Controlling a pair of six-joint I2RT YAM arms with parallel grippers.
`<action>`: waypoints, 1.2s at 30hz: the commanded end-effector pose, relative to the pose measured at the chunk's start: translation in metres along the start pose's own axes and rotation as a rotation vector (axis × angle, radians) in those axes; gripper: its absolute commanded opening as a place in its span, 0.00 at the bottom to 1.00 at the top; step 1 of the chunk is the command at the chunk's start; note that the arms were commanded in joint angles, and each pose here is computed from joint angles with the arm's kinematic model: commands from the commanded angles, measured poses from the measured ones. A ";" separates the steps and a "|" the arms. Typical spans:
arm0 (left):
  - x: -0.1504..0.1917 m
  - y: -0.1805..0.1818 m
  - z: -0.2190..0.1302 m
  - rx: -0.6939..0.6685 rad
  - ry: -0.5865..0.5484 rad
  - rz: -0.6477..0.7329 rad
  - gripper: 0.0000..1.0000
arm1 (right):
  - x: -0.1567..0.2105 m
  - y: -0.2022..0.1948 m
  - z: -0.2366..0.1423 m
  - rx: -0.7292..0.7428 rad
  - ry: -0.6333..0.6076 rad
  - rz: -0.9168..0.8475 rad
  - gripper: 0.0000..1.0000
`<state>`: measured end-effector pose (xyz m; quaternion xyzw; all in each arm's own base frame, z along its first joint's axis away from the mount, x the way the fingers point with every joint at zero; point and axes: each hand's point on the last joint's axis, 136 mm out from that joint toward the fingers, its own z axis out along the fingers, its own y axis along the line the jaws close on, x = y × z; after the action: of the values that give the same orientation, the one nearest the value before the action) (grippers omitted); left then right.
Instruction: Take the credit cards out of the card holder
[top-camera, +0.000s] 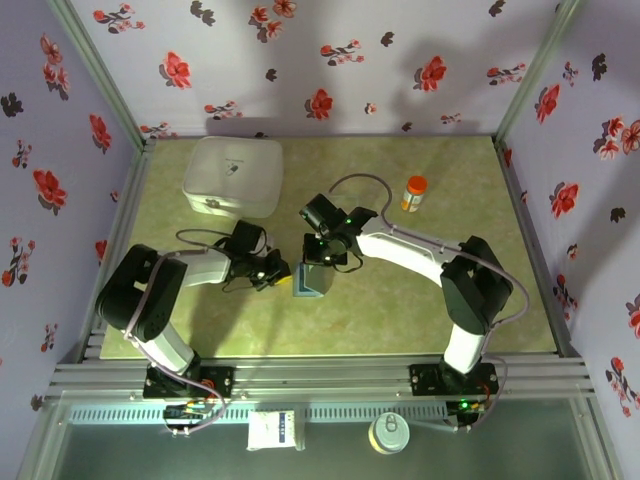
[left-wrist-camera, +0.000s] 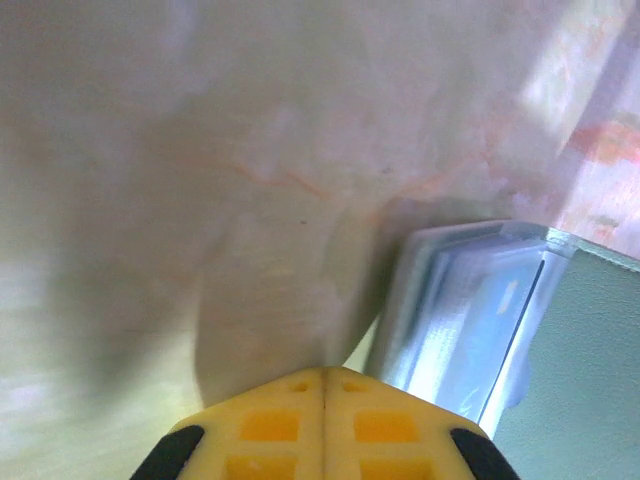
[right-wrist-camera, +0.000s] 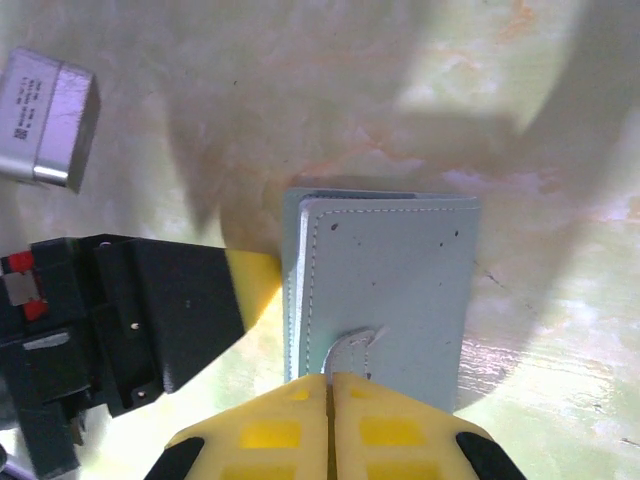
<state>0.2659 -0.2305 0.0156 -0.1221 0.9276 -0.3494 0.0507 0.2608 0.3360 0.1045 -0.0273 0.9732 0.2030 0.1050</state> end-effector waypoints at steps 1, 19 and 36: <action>-0.003 0.014 -0.010 -0.034 -0.015 -0.005 0.06 | -0.003 -0.013 -0.018 0.061 -0.046 -0.014 0.07; -0.001 -0.031 -0.022 0.052 -0.033 0.054 0.06 | 0.019 -0.106 -0.004 0.290 0.027 -0.013 0.08; 0.008 -0.004 -0.007 -0.069 -0.021 0.034 0.02 | 0.022 -0.126 0.031 0.367 0.074 -0.058 0.07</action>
<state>0.2589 -0.2353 0.0265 -0.1086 0.9349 -0.3320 0.0622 0.2514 0.2359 0.0290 -0.0336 0.9964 0.0319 0.0714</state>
